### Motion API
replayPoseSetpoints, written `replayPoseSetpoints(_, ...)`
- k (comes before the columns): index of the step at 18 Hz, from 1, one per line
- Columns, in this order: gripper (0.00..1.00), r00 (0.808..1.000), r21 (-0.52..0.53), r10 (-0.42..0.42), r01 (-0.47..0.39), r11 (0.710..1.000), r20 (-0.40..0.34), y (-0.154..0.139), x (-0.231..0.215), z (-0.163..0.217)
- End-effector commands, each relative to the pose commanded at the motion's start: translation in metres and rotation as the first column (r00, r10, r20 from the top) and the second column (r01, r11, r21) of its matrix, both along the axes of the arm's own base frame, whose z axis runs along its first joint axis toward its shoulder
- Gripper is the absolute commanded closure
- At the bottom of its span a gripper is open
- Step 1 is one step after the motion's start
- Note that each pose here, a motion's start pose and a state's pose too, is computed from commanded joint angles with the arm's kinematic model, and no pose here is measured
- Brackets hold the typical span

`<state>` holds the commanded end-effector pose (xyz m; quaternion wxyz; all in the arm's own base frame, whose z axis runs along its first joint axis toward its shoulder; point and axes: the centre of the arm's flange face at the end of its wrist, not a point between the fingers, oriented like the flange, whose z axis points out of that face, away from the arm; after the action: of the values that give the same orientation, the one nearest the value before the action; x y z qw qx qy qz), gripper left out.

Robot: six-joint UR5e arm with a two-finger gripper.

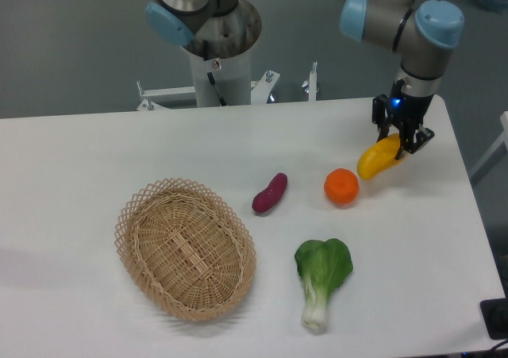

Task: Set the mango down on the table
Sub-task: 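Lower the yellow mango onto the table beside the orange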

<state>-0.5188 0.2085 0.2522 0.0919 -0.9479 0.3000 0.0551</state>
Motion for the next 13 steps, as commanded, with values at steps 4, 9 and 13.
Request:
replayPoseSetpoints(4, 0.55, 1.000, -0.002, -0.021, 0.021, 1.000, 0.002, -0.004, 0.004, -0.008)
replayPoseSetpoints(9, 0.53, 1.000, -0.005, -0.021, 0.021, 1.000, 0.022, -0.004, 0.011, -0.023)
replayPoseSetpoints(13, 0.35, 1.000, -0.003, -0.023, 0.023, 1.000, 0.021, -0.002, 0.011, -0.023)
